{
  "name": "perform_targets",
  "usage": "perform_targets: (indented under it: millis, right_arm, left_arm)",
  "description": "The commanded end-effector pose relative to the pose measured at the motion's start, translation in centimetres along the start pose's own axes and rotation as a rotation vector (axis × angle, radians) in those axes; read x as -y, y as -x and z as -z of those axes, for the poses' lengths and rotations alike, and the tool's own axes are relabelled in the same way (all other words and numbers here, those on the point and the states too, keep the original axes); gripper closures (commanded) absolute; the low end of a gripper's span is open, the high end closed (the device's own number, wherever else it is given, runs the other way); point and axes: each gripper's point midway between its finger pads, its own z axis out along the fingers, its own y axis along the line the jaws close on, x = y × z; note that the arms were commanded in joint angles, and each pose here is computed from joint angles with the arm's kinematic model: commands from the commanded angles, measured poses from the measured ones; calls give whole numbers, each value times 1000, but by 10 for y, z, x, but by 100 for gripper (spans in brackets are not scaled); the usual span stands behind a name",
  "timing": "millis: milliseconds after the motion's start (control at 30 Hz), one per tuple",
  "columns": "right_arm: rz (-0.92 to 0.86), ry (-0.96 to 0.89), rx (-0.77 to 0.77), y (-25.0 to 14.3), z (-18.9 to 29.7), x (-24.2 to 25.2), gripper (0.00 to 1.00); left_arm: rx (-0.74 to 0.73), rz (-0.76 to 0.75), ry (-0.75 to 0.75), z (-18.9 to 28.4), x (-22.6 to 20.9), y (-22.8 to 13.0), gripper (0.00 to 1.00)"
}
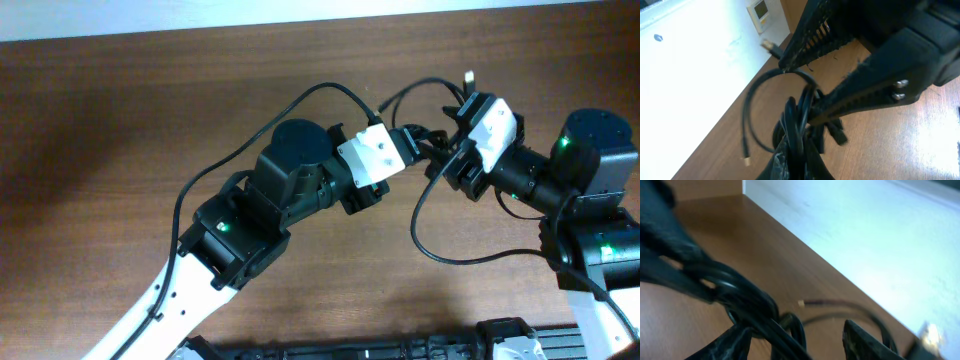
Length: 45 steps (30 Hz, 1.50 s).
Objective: Untangle cables
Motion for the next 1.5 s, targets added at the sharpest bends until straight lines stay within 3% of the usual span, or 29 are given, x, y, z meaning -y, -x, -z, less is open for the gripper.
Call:
perform_targets:
  millis: [0,200,300,467,600,833,1067,1300,1333,1400,1433,1467]
  right_arm:
    - [123,71,76,20,6,-15,45]
    - [96,94,38,9,5,-20,53]
    - [109,109,16,3,6,-24,68]
    - [103,113,11,1,6,-25,78]
    - [101,113,10,1,6,-25,96]
    - [89,94,5,1,5,-21,96]
    - [-202,-219,-26,1,9,36,96]
    - [-452,-405,20,2,20,67,96]
    - [-473,-425,19,0,21,70,96]
    - [-483,-434,20,-1,22,71,96]
    - [-483,-434,20,-1,22,71,96]
    - [-495,-434,22,-1,22,71,96]
  left_arm:
    - [61,-18,-95,4,17,16,100]
    - [95,-27,-98,15,19,26,100]
    - [117,-32,-62,27,11,32,100]
    - [133,-28,-8,43,-6,35,100]
    - [131,-24,4,44,-10,34,100]
    - [157,-27,-79,45,4,38,100]
    - [86,3,-126,44,14,20,100]
    - [63,12,-135,44,16,14,99]
    - [63,12,-135,44,16,14,84]
    - [63,12,-135,44,16,14,18]
    - [63,12,-135,44,16,14,1]
    - [63,12,-135,44,16,14,1]
